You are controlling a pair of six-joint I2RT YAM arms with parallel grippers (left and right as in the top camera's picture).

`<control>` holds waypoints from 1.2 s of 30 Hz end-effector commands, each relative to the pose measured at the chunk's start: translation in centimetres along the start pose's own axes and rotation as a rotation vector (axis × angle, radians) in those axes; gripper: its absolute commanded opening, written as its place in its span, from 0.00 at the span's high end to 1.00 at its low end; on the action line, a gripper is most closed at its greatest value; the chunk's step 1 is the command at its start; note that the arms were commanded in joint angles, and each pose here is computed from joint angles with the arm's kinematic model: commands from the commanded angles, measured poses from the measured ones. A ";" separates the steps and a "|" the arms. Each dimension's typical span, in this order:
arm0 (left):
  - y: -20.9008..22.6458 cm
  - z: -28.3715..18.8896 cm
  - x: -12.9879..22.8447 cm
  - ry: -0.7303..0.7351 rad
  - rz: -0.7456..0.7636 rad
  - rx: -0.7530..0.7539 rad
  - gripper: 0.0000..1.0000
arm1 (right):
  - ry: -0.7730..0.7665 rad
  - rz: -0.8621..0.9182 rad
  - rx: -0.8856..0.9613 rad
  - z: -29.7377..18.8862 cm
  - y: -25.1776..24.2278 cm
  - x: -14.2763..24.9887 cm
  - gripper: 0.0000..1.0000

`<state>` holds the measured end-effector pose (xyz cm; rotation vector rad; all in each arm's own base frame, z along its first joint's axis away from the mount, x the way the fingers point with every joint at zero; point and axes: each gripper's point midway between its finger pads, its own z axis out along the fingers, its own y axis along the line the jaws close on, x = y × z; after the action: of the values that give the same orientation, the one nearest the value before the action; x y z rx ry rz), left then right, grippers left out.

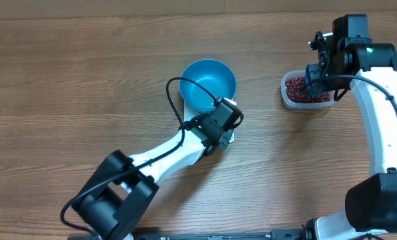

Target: Scoop item into bowl and weigh 150g on scale

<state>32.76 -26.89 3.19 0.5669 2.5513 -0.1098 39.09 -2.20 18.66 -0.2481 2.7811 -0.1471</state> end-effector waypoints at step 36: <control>0.6 0.9 1.3 0.037 0.003 -0.049 0.96 | -0.033 0.009 -0.002 -0.7 0.0 -0.8 0.96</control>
<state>32.78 -25.96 2.40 0.5576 2.5669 -0.0396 39.08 -2.21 18.66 -0.2482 2.7815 -0.1473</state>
